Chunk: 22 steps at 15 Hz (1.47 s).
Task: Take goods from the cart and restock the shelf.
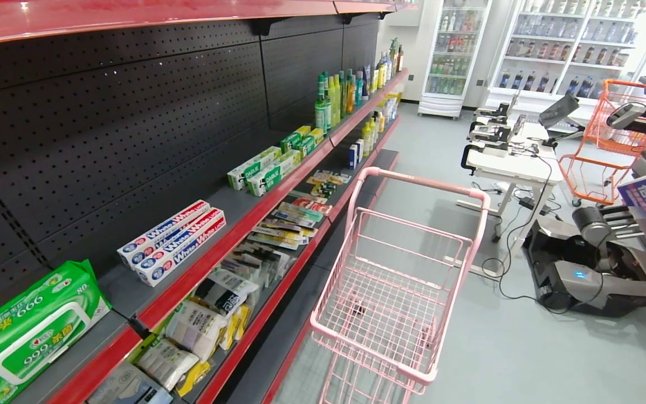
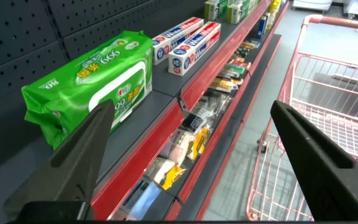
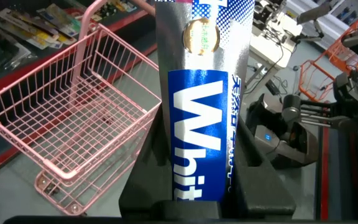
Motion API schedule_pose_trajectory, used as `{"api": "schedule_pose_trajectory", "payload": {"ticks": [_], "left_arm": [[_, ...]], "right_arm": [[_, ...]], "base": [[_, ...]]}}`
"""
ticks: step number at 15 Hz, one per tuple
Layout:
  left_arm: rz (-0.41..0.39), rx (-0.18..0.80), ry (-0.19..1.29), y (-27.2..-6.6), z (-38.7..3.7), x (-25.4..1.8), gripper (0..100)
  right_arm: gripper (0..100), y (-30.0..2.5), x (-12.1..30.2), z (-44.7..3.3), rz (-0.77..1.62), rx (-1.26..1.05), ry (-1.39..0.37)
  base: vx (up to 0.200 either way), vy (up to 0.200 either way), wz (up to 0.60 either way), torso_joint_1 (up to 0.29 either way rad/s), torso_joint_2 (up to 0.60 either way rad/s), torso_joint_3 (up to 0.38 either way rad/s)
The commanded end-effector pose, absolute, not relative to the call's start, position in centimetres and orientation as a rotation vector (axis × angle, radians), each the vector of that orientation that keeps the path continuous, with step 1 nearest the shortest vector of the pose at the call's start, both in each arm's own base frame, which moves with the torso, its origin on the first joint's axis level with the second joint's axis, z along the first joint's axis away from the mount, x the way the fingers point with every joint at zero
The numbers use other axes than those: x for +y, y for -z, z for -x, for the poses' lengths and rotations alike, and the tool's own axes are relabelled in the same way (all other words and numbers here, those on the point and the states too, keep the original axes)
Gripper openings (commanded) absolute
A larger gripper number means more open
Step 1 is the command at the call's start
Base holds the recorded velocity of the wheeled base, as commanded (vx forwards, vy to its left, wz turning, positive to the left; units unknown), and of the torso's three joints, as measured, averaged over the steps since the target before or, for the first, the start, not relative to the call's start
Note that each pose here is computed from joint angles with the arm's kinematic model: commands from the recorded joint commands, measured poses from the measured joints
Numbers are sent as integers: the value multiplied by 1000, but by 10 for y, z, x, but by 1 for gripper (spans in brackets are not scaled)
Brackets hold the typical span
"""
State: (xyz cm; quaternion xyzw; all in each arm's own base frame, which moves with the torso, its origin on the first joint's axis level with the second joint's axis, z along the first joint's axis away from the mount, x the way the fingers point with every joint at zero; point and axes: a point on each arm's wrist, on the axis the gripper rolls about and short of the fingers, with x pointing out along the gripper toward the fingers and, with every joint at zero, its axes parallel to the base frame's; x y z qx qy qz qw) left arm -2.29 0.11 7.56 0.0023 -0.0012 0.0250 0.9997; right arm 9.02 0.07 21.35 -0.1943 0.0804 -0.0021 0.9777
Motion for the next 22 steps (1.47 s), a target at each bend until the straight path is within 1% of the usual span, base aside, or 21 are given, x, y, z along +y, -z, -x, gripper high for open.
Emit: {"api": "schedule_pose_trajectory", "payload": {"ticks": [1, 12, 22], "left_arm": [[-5, -1, -52, -76, 23, 1, 100], [-5, 0, -51, -75, 23, 1, 100], [-5, -1, -51, -76, 23, 1, 100]], "right_arm": [[0, -213, 1, -92, 398, 167, 1], [0, -210, 1, -98, 410, 197, -7], [0, -207, 1, -98, 410, 205, -9]], "base": [[0, 0, 0, 0, 0, 0], [0, 0, 0, 0, 0, 0], [0, 0, 600, 2, 2, 2]]}}
